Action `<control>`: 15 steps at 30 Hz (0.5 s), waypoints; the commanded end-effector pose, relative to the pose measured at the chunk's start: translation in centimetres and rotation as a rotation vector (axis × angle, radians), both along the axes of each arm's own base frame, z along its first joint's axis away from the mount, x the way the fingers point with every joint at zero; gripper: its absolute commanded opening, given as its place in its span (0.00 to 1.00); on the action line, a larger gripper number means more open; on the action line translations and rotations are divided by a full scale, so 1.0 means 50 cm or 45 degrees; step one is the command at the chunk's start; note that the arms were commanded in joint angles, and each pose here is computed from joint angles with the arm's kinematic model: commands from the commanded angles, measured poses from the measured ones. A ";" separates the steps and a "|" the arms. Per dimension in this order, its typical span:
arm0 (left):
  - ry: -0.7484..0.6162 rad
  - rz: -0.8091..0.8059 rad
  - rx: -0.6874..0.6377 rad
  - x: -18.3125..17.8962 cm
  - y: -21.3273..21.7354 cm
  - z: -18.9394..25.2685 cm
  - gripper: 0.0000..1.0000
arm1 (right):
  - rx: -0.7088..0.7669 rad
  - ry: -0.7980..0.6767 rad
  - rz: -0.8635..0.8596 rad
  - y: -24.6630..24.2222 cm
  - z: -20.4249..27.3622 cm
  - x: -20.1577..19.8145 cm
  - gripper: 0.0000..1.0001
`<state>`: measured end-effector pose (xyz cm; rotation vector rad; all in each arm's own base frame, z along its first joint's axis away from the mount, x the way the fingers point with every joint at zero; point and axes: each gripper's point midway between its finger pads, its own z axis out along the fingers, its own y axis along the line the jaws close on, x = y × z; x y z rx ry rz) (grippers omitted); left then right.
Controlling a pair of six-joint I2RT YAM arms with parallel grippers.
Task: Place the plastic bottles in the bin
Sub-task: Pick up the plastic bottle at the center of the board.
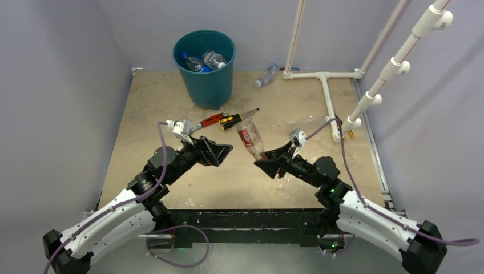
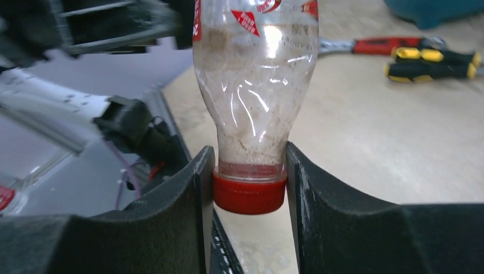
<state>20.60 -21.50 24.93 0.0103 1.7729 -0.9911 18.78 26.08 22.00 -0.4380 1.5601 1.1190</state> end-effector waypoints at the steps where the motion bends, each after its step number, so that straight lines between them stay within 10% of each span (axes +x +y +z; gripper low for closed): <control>1: -0.238 -0.248 -0.190 -0.023 -0.074 0.128 0.97 | 0.035 -0.117 0.290 0.007 0.025 -0.098 0.07; 15: -0.388 -0.428 -0.284 -0.058 -0.107 0.224 0.99 | 0.008 -0.117 0.304 -0.006 0.027 -0.114 0.00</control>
